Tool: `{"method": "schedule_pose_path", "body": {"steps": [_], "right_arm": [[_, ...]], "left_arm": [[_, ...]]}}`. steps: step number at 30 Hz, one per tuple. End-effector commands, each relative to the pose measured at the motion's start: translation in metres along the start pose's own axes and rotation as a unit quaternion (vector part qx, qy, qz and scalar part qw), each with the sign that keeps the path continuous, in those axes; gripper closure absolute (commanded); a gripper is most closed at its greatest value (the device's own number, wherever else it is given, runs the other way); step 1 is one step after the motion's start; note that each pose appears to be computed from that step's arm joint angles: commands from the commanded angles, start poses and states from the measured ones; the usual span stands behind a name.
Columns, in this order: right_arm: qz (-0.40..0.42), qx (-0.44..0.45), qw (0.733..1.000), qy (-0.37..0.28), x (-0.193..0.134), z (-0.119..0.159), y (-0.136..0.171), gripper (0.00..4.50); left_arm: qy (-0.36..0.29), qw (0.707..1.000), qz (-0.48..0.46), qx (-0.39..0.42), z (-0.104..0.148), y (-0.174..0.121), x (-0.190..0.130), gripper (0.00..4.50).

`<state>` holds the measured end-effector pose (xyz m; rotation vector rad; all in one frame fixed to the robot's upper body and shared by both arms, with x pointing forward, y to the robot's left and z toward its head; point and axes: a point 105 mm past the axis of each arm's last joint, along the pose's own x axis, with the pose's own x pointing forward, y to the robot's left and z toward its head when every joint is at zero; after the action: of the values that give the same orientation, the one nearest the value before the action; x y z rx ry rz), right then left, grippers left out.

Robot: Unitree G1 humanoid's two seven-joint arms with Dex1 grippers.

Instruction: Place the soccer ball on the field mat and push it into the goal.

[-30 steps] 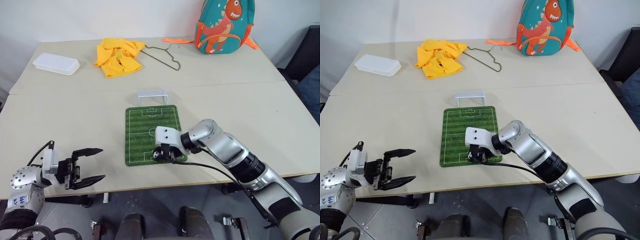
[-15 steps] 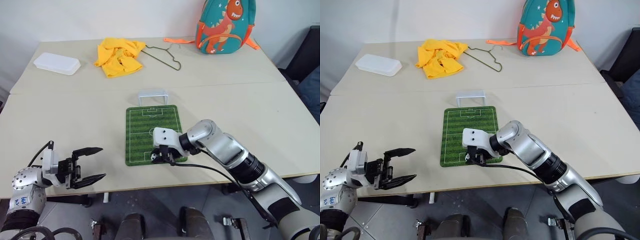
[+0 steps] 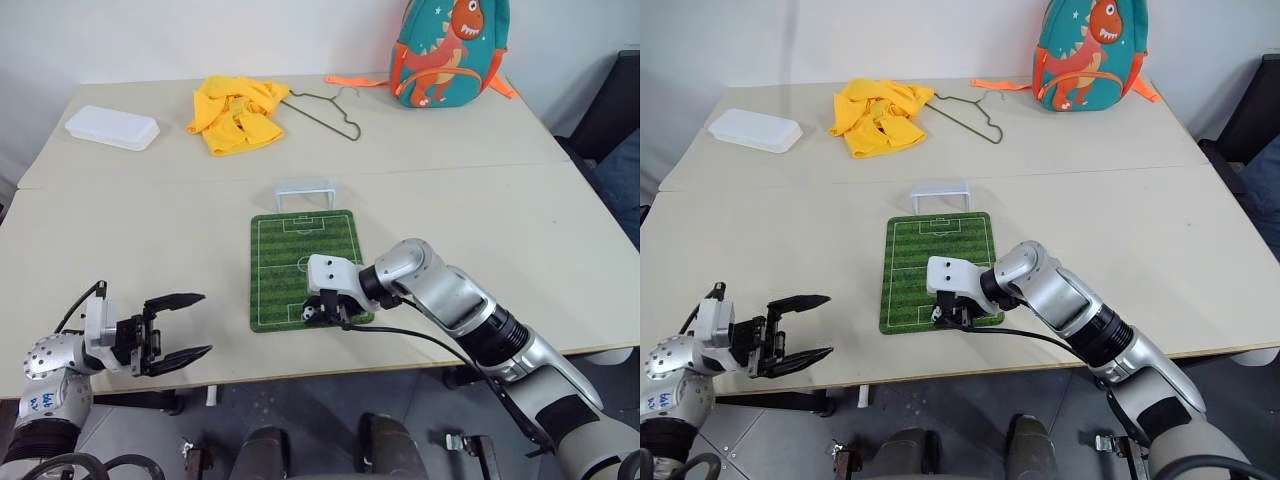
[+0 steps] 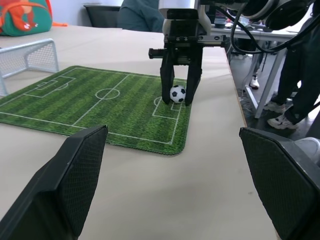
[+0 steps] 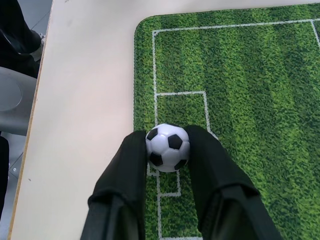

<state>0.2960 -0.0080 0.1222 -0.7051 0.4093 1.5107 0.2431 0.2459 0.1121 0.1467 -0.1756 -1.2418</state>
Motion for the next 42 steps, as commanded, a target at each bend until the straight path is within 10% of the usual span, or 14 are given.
{"method": "schedule_pose_path", "body": {"steps": [1,7,14,29,42], "right_arm": [[-0.001,-0.017,1.000,-0.008,-0.002,0.006,0.000,2.00],[-0.006,-0.020,1.000,-0.010,-0.006,0.008,-0.001,0.04],[0.003,-0.052,0.993,-0.103,-0.047,0.052,0.009,0.04],[0.026,0.020,0.988,-0.149,-0.028,0.015,0.052,4.49],[0.000,0.025,0.989,-0.143,-0.003,0.005,0.003,4.49]], "left_arm": [[-0.003,0.998,-0.056,0.016,0.006,-0.009,0.000,0.00],[-0.003,0.998,-0.053,0.017,0.006,-0.007,0.001,0.00],[-0.004,0.999,-0.051,0.016,0.007,-0.005,0.001,0.00],[-0.003,0.998,-0.059,0.011,0.008,-0.003,0.001,0.00],[0.000,0.998,-0.059,0.011,0.010,-0.006,-0.002,0.00]]}}
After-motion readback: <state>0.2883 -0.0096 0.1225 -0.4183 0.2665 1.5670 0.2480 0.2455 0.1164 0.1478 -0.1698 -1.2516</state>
